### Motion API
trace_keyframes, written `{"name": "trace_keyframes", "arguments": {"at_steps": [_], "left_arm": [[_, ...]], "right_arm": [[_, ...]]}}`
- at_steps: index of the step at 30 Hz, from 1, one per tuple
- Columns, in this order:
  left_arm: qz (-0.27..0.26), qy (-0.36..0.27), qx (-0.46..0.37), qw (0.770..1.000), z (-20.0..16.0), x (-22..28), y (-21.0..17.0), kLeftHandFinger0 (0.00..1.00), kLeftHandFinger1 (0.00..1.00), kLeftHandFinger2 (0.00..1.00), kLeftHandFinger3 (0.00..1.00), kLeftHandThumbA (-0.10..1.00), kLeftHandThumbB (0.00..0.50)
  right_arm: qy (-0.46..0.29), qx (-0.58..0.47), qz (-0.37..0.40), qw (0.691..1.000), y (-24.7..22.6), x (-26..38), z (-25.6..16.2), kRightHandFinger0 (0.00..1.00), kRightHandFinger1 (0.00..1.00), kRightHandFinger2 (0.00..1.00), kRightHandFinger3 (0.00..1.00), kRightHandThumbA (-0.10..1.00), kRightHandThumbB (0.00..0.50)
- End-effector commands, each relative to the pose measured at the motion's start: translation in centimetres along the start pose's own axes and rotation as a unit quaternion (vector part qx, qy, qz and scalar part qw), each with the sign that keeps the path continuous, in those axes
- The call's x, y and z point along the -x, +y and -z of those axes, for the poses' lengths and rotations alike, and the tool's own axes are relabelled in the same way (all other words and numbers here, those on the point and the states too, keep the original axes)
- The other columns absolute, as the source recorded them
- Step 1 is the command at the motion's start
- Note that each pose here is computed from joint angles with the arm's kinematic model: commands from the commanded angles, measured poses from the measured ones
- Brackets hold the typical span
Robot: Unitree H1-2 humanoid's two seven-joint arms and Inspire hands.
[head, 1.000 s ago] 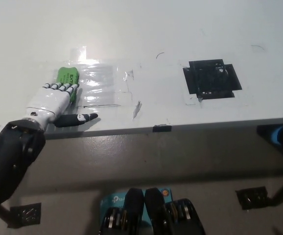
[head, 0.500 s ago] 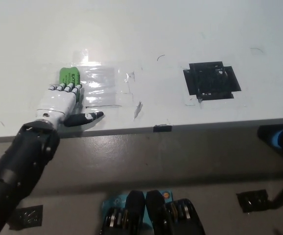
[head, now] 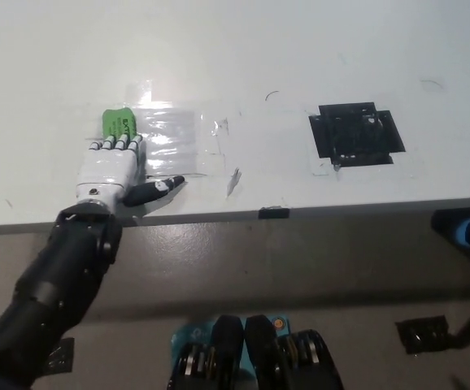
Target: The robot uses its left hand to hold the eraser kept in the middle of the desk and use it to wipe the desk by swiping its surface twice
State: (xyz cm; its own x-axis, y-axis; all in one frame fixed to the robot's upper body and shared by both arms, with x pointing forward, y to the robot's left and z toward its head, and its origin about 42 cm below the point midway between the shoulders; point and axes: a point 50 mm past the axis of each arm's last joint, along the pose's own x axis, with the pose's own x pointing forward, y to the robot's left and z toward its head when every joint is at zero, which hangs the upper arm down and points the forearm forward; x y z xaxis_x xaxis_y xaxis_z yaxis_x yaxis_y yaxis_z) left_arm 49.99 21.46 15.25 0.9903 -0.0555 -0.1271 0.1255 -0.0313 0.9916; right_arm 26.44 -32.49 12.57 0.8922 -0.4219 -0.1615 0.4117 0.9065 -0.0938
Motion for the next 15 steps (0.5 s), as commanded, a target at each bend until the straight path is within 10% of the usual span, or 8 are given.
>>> {"name": "trace_keyframes", "arguments": {"at_steps": [1, 15], "left_arm": [[0.185, -0.027, 0.065, 0.98, -4.8, 3.6, -9.2, 1.0, 1.0, 1.0, 1.0, 1.0, 0.5], [0.203, -0.147, 0.103, 0.962, -19.6, 6.3, -9.9, 1.0, 1.0, 1.0, 1.0, 1.0, 0.5]], "right_arm": [[-0.033, 0.006, 0.0, 0.999, 0.3, -0.6, -2.0, 1.0, 1.0, 1.0, 1.0, 1.0, 0.081], [-0.048, 0.003, 0.013, 0.999, 0.5, -1.1, -2.7, 1.0, 1.0, 1.0, 1.0, 1.0, 0.034]]}}
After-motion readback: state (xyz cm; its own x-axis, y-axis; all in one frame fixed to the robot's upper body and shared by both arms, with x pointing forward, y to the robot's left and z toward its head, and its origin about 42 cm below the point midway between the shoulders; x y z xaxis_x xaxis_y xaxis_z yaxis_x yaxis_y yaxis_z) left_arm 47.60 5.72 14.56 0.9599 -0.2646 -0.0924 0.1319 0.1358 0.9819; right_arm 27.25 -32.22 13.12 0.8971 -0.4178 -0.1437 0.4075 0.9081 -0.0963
